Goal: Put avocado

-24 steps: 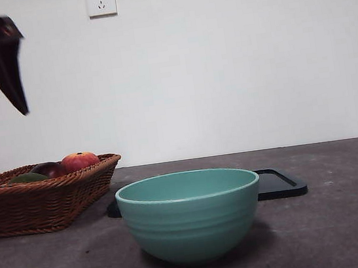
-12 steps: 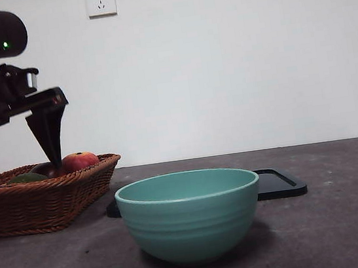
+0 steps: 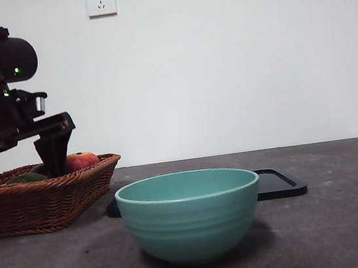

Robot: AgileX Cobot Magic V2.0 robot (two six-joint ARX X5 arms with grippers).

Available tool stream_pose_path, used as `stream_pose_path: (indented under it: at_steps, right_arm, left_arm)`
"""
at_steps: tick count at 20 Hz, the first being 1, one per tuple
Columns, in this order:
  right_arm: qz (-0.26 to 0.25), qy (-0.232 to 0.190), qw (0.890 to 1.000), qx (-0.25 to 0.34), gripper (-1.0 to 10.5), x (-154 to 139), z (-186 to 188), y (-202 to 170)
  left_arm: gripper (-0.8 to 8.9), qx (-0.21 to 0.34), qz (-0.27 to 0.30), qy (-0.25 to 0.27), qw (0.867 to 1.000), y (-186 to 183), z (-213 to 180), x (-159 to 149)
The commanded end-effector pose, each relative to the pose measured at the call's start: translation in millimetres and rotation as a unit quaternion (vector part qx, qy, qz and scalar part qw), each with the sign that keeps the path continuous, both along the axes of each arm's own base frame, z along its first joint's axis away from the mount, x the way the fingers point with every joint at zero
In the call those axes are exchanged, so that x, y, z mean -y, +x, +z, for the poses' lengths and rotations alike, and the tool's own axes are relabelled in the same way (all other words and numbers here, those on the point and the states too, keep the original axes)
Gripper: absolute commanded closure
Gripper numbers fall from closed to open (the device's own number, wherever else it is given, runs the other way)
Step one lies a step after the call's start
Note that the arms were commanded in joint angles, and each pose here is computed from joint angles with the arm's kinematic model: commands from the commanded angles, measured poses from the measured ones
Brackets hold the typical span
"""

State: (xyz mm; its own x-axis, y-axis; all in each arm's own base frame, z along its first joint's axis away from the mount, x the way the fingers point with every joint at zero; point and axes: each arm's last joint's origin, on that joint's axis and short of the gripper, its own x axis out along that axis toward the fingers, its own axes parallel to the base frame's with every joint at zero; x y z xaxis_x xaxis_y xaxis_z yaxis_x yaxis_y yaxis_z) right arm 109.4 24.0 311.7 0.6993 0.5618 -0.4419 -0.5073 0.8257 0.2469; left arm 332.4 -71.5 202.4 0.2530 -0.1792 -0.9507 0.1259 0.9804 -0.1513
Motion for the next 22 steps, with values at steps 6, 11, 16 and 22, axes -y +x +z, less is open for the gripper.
stream_pose_path:
  at_steps: [6, 11, 16, 22]
  right_arm:
    - [0.002, 0.005, 1.0, 0.007, 4.2, -0.6, 5.2, -0.1]
    - [0.002, 0.005, 1.0, 0.007, 4.2, -0.6, 5.2, -0.1]
    - [0.002, 0.005, 1.0, 0.007, 4.2, -0.5, 5.2, -0.2]
    - [0.001, 0.005, 1.0, 0.007, 4.2, -0.5, 5.2, -0.1]
  left_arm:
    - [5.02, -0.009, -0.007, 0.007, 1.0, 8.1, -9.5, 1.8]
    - [6.05, -0.011, -0.014, 0.009, 1.0, 10.9, 4.9, 2.1]
    - [6.05, 0.005, -0.022, -0.006, 1.0, -2.7, 57.6, 5.8]
    - [6.05, 0.008, -0.097, -0.034, 0.995, -62.0, 104.7, 45.8]
